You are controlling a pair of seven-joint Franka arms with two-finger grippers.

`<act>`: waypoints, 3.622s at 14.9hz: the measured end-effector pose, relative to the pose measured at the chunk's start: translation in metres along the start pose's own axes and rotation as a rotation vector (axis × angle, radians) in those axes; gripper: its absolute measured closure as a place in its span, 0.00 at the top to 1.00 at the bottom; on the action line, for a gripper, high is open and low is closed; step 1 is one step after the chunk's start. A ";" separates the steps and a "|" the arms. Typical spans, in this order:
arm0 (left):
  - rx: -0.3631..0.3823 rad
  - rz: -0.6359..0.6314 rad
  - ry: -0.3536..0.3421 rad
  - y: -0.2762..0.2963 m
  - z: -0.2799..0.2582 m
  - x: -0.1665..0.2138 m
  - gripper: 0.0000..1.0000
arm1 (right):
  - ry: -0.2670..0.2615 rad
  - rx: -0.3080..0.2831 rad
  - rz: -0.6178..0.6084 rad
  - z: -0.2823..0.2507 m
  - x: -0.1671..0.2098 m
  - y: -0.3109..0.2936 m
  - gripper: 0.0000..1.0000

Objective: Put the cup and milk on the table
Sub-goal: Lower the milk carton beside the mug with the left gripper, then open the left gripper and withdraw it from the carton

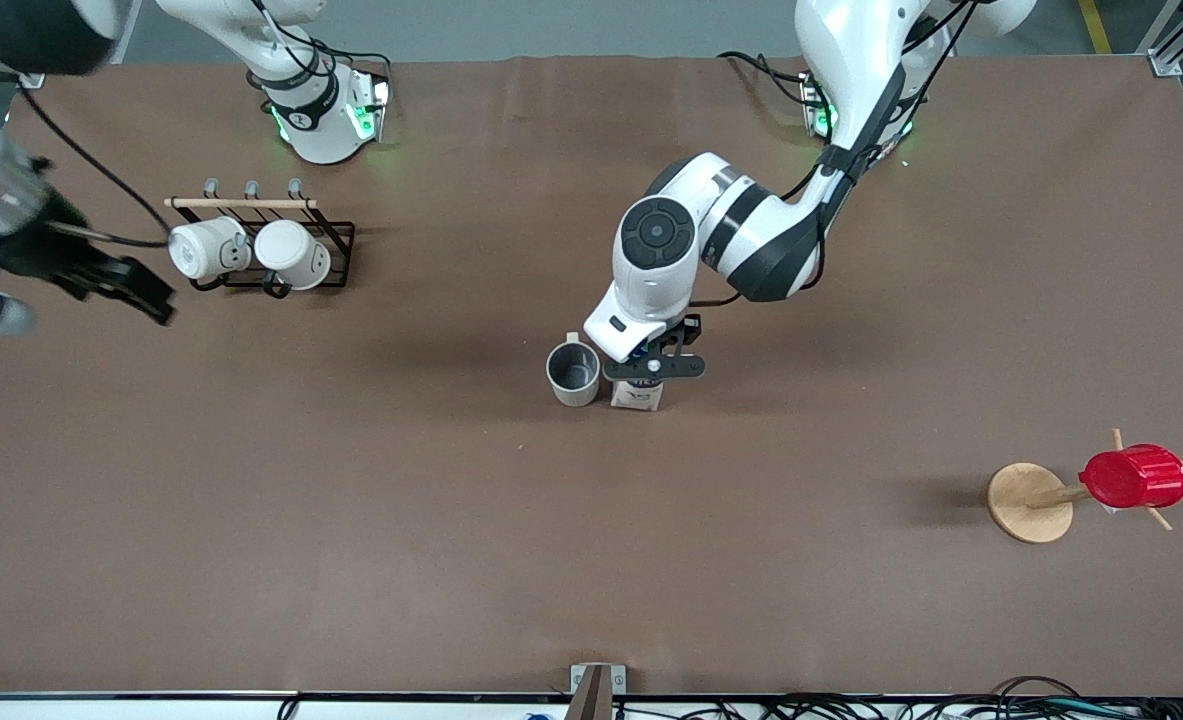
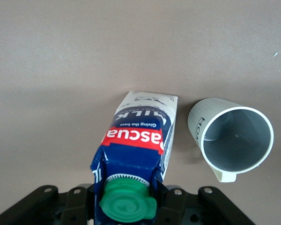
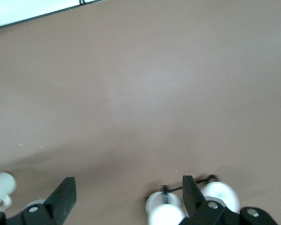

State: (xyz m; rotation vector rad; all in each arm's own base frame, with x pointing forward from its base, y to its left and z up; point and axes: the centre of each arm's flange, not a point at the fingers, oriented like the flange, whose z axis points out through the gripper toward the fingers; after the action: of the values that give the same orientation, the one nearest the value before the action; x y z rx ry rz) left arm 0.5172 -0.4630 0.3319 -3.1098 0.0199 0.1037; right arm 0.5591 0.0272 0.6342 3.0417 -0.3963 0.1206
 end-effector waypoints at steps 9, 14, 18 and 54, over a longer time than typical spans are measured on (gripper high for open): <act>0.044 0.008 -0.049 0.002 0.009 -0.008 0.25 | -0.062 0.065 -0.117 -0.027 -0.004 0.085 1.00; 0.047 0.001 -0.053 0.011 0.009 -0.006 0.27 | -0.060 0.070 -0.200 -0.028 -0.006 0.074 1.00; 0.035 0.000 -0.040 0.013 0.002 -0.003 0.52 | -0.061 0.074 -0.200 -0.028 -0.006 0.073 1.00; -0.023 -0.002 0.049 -0.375 -0.228 0.027 1.00 | -0.075 0.074 -0.204 -0.026 -0.007 0.071 1.00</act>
State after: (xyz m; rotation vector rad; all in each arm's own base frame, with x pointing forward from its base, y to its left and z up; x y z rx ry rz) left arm 0.5645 -0.0957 0.5683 -3.1345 0.0162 0.0274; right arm 0.5319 -0.0376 0.6639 3.1434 -0.0854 0.0101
